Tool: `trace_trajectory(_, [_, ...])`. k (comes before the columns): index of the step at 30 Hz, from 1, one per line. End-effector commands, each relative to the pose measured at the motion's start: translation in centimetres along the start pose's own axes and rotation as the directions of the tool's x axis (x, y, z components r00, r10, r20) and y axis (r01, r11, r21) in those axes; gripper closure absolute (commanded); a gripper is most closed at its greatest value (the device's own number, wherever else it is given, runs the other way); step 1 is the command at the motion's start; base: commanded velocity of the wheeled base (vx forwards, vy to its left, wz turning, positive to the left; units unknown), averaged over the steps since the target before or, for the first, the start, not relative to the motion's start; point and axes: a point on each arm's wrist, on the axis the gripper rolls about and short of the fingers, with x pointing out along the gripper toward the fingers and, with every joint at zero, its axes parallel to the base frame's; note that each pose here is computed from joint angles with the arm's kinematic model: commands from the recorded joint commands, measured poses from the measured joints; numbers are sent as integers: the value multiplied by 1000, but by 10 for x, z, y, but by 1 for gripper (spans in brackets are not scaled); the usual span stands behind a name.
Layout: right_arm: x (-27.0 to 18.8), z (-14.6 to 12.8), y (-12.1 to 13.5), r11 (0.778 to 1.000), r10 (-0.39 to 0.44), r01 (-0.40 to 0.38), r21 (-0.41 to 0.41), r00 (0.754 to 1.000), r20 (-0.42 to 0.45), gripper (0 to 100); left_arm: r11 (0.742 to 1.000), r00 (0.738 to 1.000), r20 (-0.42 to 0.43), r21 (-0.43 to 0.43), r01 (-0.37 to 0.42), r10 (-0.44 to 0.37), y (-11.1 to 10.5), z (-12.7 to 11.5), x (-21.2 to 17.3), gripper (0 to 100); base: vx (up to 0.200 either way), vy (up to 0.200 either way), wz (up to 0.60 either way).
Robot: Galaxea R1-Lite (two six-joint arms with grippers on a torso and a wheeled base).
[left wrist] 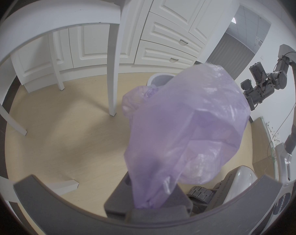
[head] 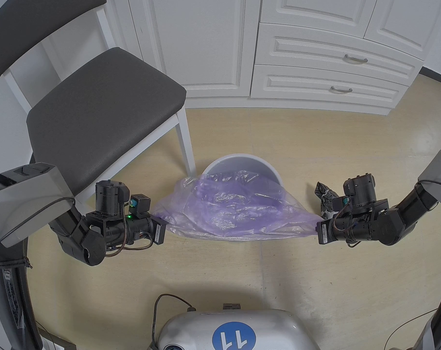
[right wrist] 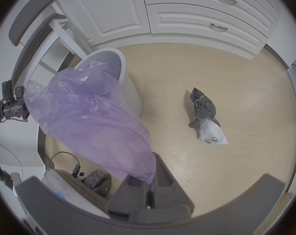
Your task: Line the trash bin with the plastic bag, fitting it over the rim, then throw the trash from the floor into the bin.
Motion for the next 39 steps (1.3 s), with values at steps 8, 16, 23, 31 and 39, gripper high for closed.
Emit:
trace_trajectory(8, [-39,2,4,998,13,-16,-66,999,-48,100,1000,999,38,19,18,-19,-1,14,-22,100,0,0,0])
trace_trajectory(16, [-35,-2,5,996,19,-24,-81,997,-72,100,999,1000,12,39,26,-26,-2,6,-17,100,0,0,0])
trace_trajectory(23, [-3,-16,6,997,7,-19,-81,989,-147,100,999,997,-63,11,41,-40,2,-24,12,100,0,0,0])
trace_trajectory(31, [13,-16,7,999,7,-13,-37,987,-158,100,1000,1000,-20,21,17,-16,4,-13,13,100,0,0,0])
trace_trajectory(39, [7,-11,9,999,14,-18,-36,991,-134,100,1000,1000,-3,26,8,-8,5,-7,9,100,0,0,0])
